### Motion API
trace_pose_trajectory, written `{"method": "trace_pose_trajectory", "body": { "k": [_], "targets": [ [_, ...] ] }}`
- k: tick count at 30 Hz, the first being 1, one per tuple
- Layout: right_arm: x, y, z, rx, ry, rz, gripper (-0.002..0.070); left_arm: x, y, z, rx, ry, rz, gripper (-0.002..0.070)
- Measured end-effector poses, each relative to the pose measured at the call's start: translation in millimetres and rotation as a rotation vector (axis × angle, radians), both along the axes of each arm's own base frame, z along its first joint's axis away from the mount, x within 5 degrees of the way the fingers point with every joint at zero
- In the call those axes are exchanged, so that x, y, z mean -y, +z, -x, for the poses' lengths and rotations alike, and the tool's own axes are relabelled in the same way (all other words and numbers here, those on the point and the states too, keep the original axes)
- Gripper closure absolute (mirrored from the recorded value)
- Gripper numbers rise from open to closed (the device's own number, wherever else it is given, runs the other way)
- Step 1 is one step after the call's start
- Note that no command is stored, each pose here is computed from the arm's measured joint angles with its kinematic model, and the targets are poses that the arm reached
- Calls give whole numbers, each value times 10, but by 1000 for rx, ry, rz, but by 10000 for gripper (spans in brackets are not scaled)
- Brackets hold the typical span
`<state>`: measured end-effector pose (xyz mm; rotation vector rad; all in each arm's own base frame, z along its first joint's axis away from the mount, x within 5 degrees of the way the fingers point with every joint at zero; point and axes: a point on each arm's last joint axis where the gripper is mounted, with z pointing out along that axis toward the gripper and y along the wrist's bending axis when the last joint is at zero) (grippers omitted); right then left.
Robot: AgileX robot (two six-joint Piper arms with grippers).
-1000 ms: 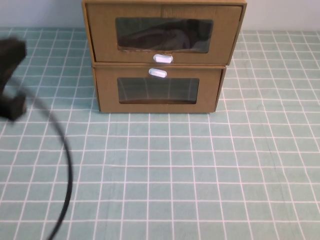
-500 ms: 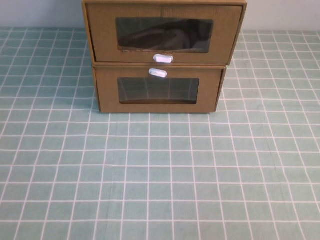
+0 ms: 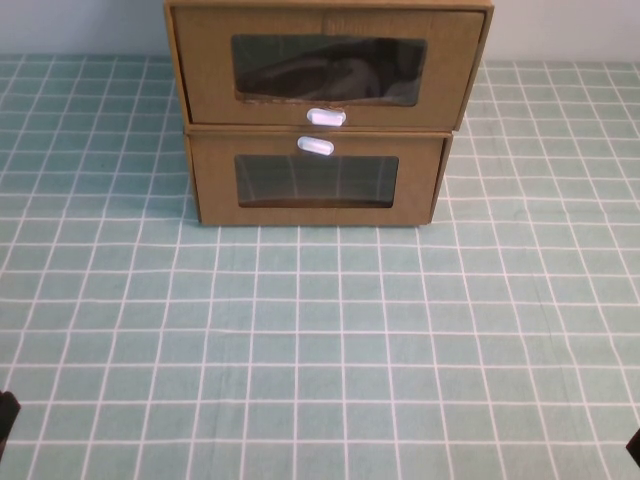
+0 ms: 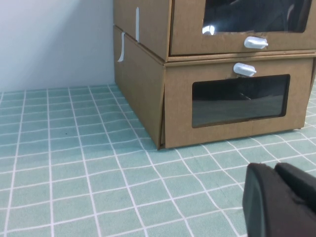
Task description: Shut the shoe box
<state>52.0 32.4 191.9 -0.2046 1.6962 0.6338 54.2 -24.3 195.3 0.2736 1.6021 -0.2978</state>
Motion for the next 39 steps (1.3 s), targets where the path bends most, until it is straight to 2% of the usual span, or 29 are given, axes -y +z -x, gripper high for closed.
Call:
{"method": "trace_pose_trajectory", "body": {
  "k": [18,20,23,30,33,39],
  "targets": [
    [-10,-59,14,-53,18,31,687,0,1,0,0,1,4,680],
    [3,-60,10,-20,6,79,687,0,1,0,0,1,4,680],
    [60,-47,-15,23,-84,130,687,0,1,0,0,1,4,680],
    [258,-51,-56,13,-425,160,687,-1,2,-1,0,2,6,680],
    [276,-102,-33,-34,-455,183,687,-1,2,-1,0,2,6,680],
    [267,-183,-13,-102,-426,266,687,-1,2,-1,0,2,6,680]
  ]
}}
